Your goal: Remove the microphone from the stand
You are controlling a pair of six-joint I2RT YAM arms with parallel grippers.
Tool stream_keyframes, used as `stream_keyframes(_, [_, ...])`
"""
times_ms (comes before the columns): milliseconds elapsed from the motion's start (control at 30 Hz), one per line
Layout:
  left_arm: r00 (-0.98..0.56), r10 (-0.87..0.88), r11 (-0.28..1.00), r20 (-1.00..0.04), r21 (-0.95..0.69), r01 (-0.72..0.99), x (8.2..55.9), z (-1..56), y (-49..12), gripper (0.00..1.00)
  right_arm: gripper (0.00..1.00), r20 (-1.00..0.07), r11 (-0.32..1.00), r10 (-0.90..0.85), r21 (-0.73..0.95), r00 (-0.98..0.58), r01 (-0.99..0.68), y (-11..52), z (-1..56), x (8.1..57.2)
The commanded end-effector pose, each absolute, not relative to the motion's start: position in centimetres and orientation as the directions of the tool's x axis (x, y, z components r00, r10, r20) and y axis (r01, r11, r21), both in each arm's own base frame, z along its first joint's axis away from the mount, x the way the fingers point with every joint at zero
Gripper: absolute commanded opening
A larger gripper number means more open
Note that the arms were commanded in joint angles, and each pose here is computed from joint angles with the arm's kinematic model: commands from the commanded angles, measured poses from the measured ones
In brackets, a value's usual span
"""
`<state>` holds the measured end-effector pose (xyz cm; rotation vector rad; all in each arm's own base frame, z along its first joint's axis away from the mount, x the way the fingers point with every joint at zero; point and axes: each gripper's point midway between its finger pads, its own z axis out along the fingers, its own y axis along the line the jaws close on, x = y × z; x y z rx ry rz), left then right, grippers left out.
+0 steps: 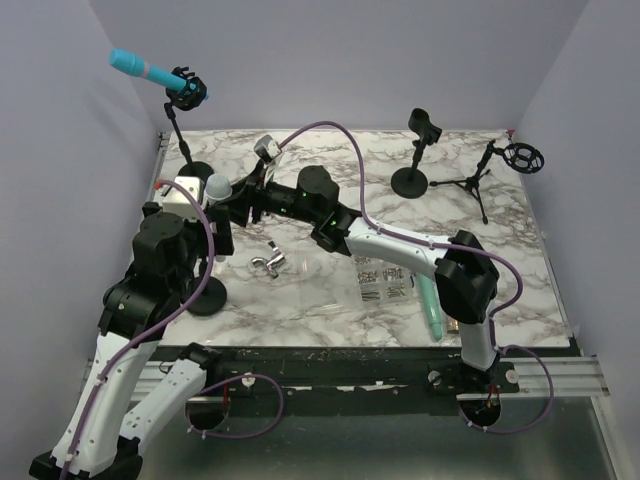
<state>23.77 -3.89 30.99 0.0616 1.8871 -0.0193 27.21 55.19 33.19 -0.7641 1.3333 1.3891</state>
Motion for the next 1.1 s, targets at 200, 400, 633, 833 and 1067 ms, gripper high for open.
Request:
stream_keyframes(200, [-0.264,0.104,0.99,-0.959,0.075,0.12,24.1,32.1,-4.5,0.38,0.01,-0.919,0.058,0.211,0.353,-0.334,-0.934,56.0,33.0,26.1])
stream_keyframes(400, [-0.295,0.123,0.99,-0.948,0.096,0.105,23.4,31.6,-3.8,0.0,0.01,-0.914,0.089,0.231,0.362,-0.335,-0.928,56.1,34.0,26.8])
stream_keyframes(633, [-0.26,0.111,0.99,-0.959,0.083,0.116,21.8,31.4,-3.4,0.0,0.01,-0.899,0.187,0.293,0.387,-0.324,-0.903,55.7,35.6,28.8])
stream_keyframes(833, [-0.224,0.096,0.989,-0.97,0.069,0.129,20.9,30.7,-3.4,0.0,0.01,-0.87,0.366,0.389,0.449,-0.304,-0.815,53.9,37.4,32.0])
stream_keyframes(1067, [-0.167,-0.007,0.993,-0.986,-0.027,0.117,20.1,30.4,-3.5,0.0,0.01,-0.889,0.518,0.398,0.423,-0.228,-0.744,51.1,36.9,33.9])
